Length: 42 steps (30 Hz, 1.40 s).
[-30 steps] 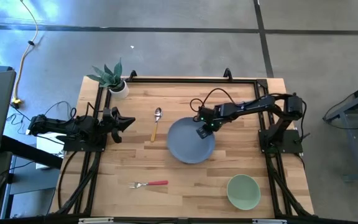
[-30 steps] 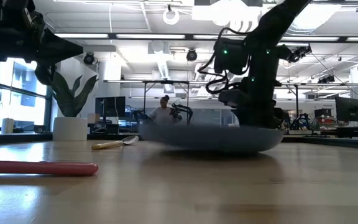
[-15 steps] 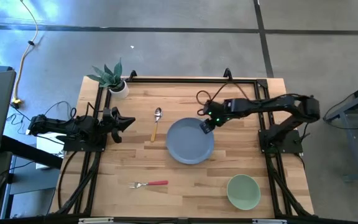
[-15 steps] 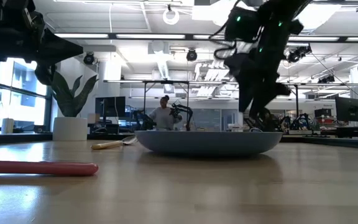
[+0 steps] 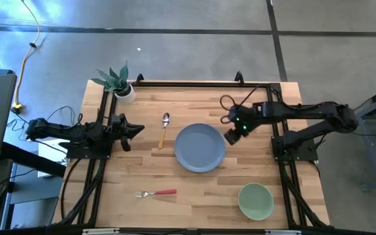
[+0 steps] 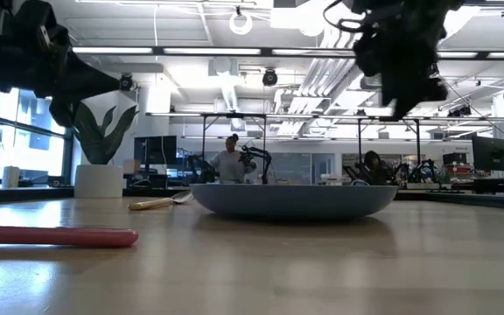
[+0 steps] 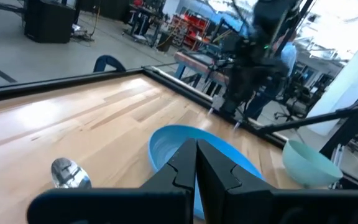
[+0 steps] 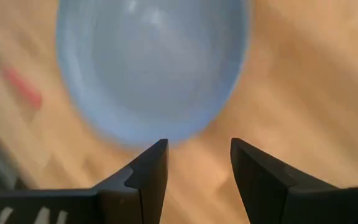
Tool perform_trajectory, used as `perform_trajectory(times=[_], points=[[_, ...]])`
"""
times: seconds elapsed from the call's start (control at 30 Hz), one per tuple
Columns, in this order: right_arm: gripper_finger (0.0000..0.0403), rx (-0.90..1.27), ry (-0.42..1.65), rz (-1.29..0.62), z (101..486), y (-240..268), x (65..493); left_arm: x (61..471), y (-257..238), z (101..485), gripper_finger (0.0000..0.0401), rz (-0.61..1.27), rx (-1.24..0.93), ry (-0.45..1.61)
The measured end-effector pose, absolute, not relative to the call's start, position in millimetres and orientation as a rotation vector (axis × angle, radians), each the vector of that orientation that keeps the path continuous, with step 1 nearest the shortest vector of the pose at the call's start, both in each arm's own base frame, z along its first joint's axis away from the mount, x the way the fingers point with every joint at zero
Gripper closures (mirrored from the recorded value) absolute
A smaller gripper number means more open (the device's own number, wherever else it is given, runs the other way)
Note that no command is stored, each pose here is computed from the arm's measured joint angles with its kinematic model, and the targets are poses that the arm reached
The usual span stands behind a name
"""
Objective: Set table place
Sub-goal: Put the green bowl on the blue plate
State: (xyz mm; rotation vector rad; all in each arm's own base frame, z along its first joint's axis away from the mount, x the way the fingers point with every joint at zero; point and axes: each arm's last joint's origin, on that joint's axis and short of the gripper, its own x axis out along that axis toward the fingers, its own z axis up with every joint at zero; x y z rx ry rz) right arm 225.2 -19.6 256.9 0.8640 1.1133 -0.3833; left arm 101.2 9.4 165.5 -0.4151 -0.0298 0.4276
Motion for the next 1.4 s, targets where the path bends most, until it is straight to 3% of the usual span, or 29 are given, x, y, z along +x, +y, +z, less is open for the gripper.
perform_trajectory(times=[0.2, 0.47, 0.83, 1.17, 1.4], points=[[0.0238, 0.828, 1.352, -0.295, 281.0, 20.0, 211.0, 102.7, 9.3, 163.3, 0.0400, 0.433, -0.421, -0.007], [0.0238, 0.733, 1.423, -0.299, 315.9, 71.9, 190.5, 102.7, 9.3, 163.4, 0.0400, 0.433, -0.424, -0.008], [0.0237, 0.699, 1.480, -0.345, 290.9, 128.9, 176.2, 102.7, 9.3, 163.4, 0.0400, 0.433, -0.428, -0.009], [0.0237, 0.453, 1.622, -0.321, 259.4, 165.6, 176.0, 102.6, 9.5, 163.4, 0.0400, 0.440, -0.453, -0.017], [0.0237, 0.408, 1.647, -0.327, 246.2, 178.0, 179.0, 102.6, 9.6, 163.4, 0.0400, 0.443, -0.454, -0.018]])
